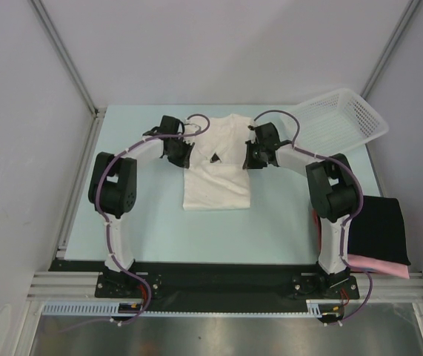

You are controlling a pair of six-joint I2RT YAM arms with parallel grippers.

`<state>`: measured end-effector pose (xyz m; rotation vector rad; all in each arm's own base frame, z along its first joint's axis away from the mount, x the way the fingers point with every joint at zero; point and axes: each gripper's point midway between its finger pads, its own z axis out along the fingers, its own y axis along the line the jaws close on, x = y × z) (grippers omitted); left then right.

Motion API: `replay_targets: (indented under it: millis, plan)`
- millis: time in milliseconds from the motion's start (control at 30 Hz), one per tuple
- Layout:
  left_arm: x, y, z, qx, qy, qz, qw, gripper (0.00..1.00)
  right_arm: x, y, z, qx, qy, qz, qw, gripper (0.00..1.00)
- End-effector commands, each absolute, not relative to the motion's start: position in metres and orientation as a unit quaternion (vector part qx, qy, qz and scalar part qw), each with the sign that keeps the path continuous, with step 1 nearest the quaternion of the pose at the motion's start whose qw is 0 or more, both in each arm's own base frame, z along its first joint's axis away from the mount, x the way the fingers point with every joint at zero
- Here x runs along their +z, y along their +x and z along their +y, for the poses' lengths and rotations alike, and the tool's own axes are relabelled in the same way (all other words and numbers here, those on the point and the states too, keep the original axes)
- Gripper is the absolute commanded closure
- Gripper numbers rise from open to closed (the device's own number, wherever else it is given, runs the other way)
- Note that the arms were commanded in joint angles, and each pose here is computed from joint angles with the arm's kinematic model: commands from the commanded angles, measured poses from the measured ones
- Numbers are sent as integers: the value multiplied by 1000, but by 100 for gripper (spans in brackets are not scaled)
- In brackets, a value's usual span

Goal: Fold and stack the t-shirts
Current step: Fold the tshirt

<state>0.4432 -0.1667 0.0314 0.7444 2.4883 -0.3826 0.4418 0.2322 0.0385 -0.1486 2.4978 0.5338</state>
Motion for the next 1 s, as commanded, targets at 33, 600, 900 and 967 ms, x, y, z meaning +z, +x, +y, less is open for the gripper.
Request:
replay_targets:
  millis: [33,600,900,967]
  plan:
    - [60,459,-180,-168,277,897,301,100,72,466,232,214,-30,914,342,100]
    - [72,491,-152,-82,265,889,364,100,76,488,199,205,45,898,387,100]
    - [116,497,-157,-78,287,872,389,36,102,472,189,155,27,908,387,46]
    - [137,485,-160,-75,302,860,405,36,120,453,183,133,27,906,400,46]
